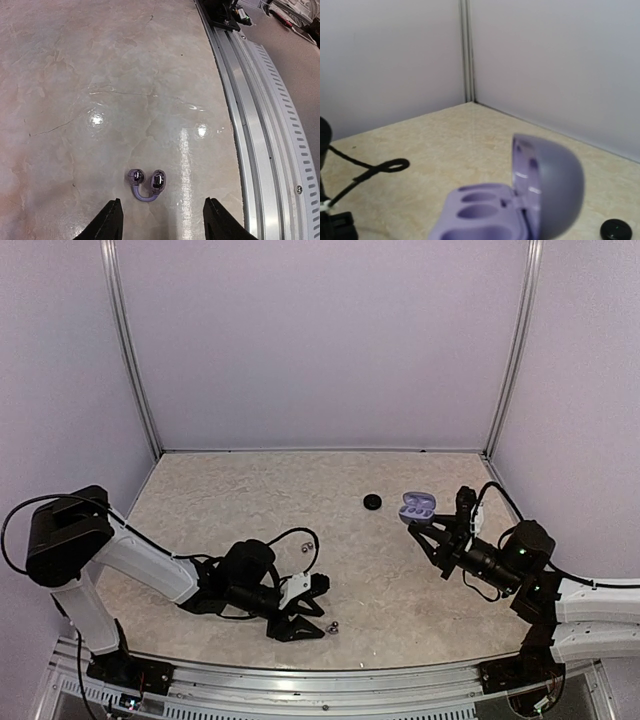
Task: Insert the wireless bluetooth earbuds into the charging case
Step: Pick up the right earbud from the center of the board.
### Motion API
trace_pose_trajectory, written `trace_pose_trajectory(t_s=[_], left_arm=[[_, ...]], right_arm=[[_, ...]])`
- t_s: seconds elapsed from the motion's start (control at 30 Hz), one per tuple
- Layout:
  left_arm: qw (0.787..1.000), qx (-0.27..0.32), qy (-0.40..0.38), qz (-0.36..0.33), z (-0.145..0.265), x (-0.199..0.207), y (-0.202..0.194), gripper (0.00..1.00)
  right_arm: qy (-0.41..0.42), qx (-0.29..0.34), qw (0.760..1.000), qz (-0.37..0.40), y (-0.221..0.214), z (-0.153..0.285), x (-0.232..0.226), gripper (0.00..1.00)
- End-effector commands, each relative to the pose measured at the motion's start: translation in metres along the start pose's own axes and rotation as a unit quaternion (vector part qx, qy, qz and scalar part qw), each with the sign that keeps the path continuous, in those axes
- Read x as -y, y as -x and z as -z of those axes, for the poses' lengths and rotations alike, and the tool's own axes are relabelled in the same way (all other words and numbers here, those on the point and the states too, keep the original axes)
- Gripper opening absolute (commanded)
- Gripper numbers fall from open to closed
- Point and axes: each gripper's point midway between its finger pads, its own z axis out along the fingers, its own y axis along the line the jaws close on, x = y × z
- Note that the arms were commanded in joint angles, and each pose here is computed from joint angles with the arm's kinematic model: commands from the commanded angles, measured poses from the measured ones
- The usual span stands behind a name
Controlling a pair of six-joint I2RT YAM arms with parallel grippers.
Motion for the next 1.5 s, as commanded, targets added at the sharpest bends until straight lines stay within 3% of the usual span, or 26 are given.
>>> trace_pose_trajectory(t_s=[0.0,0.73,1.47], left_arm=[[0.998,0.029,-0.005,-0.05,-0.008,-0.004,0.011,0.56],[0.997,0.012,-0.015,-0.074,-0.034,-0.016,-0.019,0.54],[0.996,-0.046,-0.001,-0.072,-0.038,-0.018,-0.029,0.31]], right_arm=[[0.015,-0.004,1.0,0.005,0.002,0.001,-0.003,0.01],[0.009,-0.012,1.0,0.002,-0.003,0.001,0.001,0.01],[0.004,-0.015,1.0,0.015,-0.004,0.002,0.004,0.01]])
